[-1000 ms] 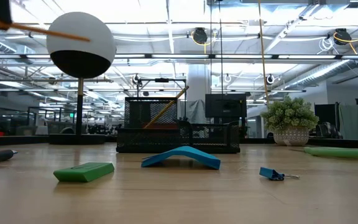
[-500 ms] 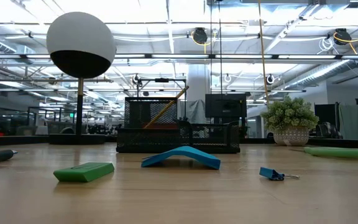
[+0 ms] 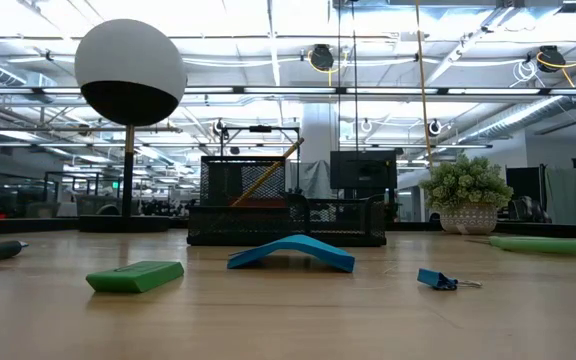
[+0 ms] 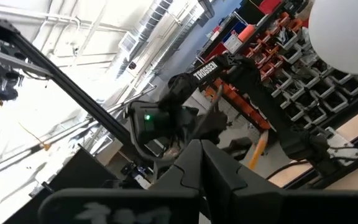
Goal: Pick and place office supplies into organizer
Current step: Put the orange pencil into the black desk organizer
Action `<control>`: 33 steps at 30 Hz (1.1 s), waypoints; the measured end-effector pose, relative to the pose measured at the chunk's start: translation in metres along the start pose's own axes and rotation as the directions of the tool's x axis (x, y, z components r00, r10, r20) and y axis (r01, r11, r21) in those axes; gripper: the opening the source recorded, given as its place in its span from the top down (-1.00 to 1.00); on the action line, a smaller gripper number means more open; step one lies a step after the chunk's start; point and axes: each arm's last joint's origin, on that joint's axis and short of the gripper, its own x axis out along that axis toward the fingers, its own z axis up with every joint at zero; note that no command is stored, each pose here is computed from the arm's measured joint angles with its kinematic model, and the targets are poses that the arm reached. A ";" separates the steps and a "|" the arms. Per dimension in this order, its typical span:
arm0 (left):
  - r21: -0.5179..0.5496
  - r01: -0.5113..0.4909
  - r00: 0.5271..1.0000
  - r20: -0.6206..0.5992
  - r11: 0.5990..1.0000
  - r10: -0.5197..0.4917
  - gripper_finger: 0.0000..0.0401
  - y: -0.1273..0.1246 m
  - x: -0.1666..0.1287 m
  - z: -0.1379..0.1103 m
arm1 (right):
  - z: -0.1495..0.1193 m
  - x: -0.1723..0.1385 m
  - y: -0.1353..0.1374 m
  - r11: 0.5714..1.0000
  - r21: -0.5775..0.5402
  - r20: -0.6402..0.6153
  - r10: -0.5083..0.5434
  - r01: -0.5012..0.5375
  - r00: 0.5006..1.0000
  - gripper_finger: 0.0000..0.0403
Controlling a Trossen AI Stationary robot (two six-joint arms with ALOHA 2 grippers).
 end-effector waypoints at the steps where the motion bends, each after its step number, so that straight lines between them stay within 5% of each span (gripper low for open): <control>1: -0.001 0.008 1.000 0.005 1.000 -0.008 1.00 0.000 -0.003 0.003 | 0.000 0.000 0.000 1.000 0.007 0.003 0.000 0.000 1.000 1.00; 21: -0.057 0.244 0.970 0.032 0.968 -0.243 1.00 0.001 -0.032 0.044 | 0.001 0.000 0.000 0.999 -0.037 0.021 -0.015 0.016 1.000 1.00; 26: -0.068 0.309 0.951 0.055 0.949 -0.306 1.00 -0.004 -0.032 0.052 | 0.001 0.000 0.005 0.981 -0.190 0.015 0.047 -0.044 0.999 1.00; 33: -0.099 0.393 0.919 0.049 0.914 -0.390 1.00 -0.009 -0.033 0.061 | -0.008 0.002 0.019 0.861 -0.481 -0.050 0.161 -0.165 0.986 1.00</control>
